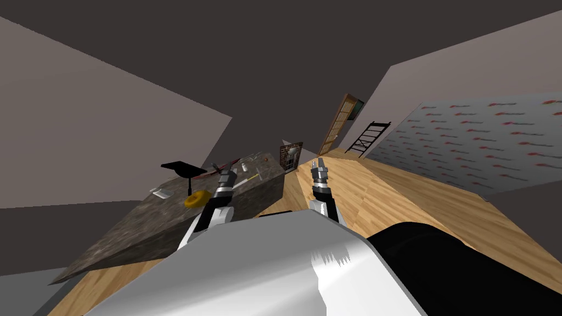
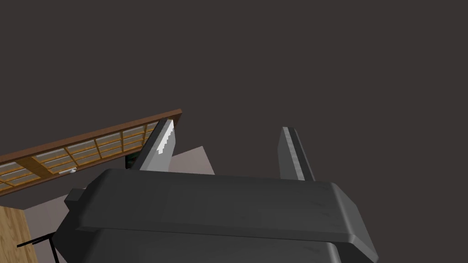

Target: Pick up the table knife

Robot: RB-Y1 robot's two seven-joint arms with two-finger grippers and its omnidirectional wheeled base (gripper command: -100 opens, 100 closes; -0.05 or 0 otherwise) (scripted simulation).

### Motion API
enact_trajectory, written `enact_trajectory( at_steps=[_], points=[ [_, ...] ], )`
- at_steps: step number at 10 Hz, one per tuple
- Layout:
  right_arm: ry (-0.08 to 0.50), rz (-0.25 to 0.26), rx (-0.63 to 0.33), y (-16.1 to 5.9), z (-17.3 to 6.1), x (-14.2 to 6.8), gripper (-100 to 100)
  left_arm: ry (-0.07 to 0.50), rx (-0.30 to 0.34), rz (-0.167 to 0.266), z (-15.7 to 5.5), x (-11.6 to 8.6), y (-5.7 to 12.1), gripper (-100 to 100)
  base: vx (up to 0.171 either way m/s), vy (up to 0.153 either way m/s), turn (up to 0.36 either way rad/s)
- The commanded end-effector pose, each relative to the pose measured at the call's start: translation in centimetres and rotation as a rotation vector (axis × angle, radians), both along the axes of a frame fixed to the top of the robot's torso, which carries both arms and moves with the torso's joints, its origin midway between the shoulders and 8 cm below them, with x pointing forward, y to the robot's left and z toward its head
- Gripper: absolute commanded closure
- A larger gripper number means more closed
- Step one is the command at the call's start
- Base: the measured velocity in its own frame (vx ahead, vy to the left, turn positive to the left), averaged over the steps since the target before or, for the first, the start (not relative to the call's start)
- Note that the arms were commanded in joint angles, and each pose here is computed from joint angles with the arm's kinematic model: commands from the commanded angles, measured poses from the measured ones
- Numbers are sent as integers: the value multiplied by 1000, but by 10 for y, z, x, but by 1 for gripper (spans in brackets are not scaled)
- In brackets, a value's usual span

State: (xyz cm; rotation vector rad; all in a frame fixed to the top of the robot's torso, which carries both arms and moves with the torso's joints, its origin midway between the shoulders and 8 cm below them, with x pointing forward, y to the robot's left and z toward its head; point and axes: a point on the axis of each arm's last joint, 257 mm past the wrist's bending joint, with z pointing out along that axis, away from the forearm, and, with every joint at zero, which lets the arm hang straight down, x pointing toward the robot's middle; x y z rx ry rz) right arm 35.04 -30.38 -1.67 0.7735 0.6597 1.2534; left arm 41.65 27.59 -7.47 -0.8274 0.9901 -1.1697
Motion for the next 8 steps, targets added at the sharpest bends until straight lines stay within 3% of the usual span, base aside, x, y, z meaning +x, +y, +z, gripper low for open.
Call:
enact_trajectory(
  at_steps=[1,2,8],
  points=[
    [0,0,0,0,0,0,0,62,32,-1,-17,8,4,-100,5,0,-68],
    [0,0,0,0,0,0,0,65,32,0,-18,9,4,-100,4,0,-55],
    [0,0,0,0,0,0,0,273,151,12,-73,37,29,-100,9,-2,-107]
  ],
)
